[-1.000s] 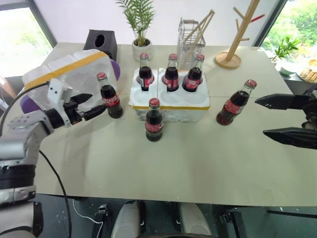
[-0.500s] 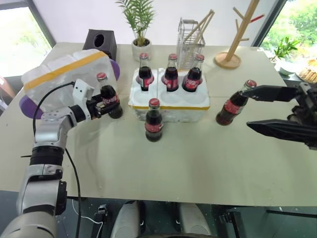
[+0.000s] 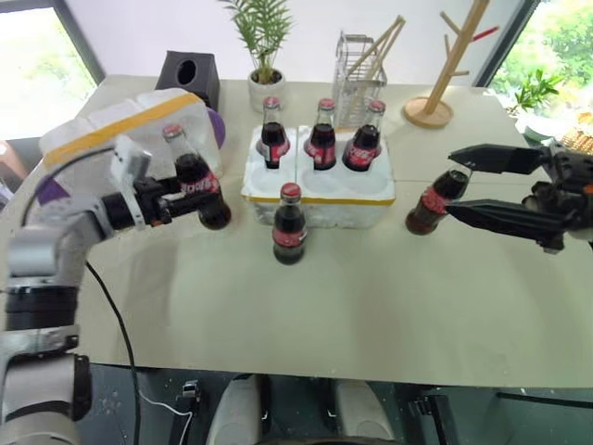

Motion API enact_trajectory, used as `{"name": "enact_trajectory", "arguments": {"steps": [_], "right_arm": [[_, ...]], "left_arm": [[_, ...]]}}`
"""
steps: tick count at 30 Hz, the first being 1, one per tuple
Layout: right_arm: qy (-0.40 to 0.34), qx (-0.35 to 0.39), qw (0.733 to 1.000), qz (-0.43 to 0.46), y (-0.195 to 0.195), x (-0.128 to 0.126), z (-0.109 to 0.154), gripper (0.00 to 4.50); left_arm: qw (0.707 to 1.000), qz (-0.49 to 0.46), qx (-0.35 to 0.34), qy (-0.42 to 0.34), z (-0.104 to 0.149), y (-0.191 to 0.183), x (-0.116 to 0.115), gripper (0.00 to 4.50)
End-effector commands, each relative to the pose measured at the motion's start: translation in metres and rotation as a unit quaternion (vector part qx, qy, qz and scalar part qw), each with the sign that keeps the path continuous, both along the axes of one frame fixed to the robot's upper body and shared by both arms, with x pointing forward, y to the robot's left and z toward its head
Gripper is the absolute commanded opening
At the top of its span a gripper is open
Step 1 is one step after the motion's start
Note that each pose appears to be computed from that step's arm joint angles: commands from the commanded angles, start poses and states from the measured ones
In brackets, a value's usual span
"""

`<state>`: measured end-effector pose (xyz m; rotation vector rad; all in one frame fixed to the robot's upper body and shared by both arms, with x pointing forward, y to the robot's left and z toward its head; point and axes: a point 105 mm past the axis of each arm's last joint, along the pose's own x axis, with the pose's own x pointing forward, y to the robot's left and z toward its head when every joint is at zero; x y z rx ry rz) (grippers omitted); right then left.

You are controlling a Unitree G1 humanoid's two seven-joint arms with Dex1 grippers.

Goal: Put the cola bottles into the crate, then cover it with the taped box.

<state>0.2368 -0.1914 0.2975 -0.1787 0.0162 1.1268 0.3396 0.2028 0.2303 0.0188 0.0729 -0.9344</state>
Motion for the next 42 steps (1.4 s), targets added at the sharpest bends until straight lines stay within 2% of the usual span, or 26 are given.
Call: {"name": "enact_trajectory", "arguments": {"steps": [1,3,5,11,25,27,28,30,31,34,37,38,42], "right_arm": [[-0.025,0.005,1.000,-0.011,-0.003,0.005,0.004,4.50],[-0.026,0.006,1.000,-0.016,-0.003,0.008,0.002,4.50],[-0.029,0.008,0.999,-0.018,-0.002,0.010,0.000,4.50],[-0.030,0.013,0.999,-0.029,0.000,0.013,-0.006,4.50],[-0.021,0.030,0.998,-0.052,-0.001,0.019,-0.017,4.50],[-0.020,0.031,0.998,-0.051,0.000,0.020,-0.018,4.50],[-0.020,0.031,0.998,-0.051,0.001,0.021,-0.019,4.50],[-0.022,0.026,0.998,-0.051,0.003,0.023,-0.022,4.50],[-0.023,0.023,0.998,-0.051,0.004,0.024,-0.024,4.50],[-0.024,0.011,0.999,-0.047,0.008,0.026,-0.030,4.50],[-0.025,0.001,0.999,-0.044,0.012,0.028,-0.038,4.50],[-0.025,-0.001,0.999,-0.042,0.013,0.028,-0.040,4.50],[-0.003,-0.007,1.000,-0.002,0.032,0.027,-0.056,4.50]], "left_arm": [[0.995,-0.030,-0.025,-0.095,0.063,-0.015,-0.002,2.75],[0.992,-0.035,-0.036,-0.113,0.076,-0.026,0.010,2.75],[0.991,-0.040,-0.035,-0.121,0.079,-0.040,0.024,2.75],[0.992,-0.065,-0.008,-0.104,0.053,-0.067,0.053,2.75],[0.991,-0.072,0.067,-0.090,-0.005,-0.086,0.065,2.75],[0.992,-0.076,0.064,-0.082,-0.008,-0.086,0.064,2.75],[0.992,-0.076,0.060,-0.078,-0.009,-0.086,0.063,3.55],[0.993,-0.075,0.054,-0.073,-0.010,-0.084,0.062,4.28],[0.993,-0.074,0.053,-0.073,-0.010,-0.083,0.061,4.49],[0.993,-0.065,0.056,-0.086,-0.005,-0.074,0.057,4.49],[0.993,-0.051,0.026,-0.101,0.023,-0.053,0.047,4.49],[0.993,-0.058,0.017,-0.103,0.031,-0.049,0.040,4.49],[0.990,-0.119,0.007,-0.080,0.055,-0.027,-0.015,4.49]]}}
